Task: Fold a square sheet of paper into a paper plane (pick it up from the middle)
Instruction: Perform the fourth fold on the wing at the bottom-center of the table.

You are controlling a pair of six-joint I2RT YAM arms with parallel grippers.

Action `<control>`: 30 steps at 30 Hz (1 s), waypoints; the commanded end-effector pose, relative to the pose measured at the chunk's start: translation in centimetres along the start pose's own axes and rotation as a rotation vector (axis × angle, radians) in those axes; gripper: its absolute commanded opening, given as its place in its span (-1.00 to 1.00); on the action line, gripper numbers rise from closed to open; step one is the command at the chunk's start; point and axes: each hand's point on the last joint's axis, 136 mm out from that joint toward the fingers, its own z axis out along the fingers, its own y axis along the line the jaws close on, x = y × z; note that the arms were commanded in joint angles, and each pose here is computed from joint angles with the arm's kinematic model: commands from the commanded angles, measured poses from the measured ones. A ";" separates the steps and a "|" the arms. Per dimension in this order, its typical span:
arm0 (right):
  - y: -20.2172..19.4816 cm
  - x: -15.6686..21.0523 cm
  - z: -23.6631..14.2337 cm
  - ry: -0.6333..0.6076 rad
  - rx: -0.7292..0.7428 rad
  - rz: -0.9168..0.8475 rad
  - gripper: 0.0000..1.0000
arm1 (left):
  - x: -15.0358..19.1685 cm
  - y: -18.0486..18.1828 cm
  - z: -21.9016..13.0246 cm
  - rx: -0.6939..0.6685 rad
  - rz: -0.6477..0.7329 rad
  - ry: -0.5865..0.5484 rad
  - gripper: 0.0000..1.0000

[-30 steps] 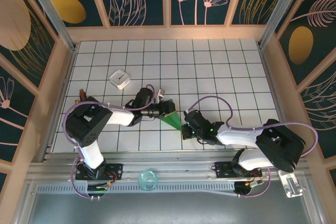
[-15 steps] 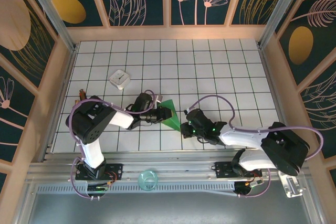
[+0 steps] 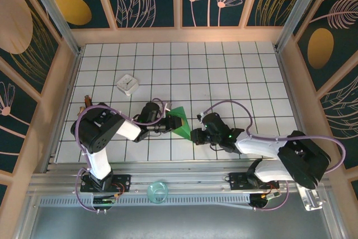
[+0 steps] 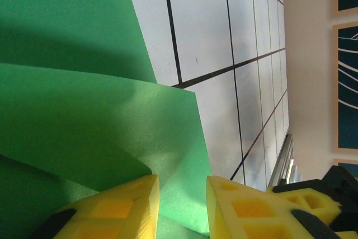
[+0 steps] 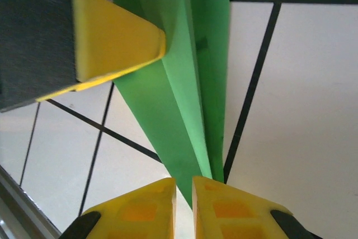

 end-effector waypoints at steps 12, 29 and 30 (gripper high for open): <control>-0.6 -0.2 1.3 0.014 0.031 -0.017 -0.76 | 0.8 2.1 0.0 -0.057 -0.014 0.008 -0.41; -1.3 -0.5 0.6 0.022 0.042 -0.023 -0.59 | 0.9 2.5 0.0 -0.065 -0.019 0.013 -0.40; -1.1 -0.5 0.7 0.027 0.033 -0.024 -0.59 | 0.8 2.4 0.0 -0.063 -0.018 0.010 -0.41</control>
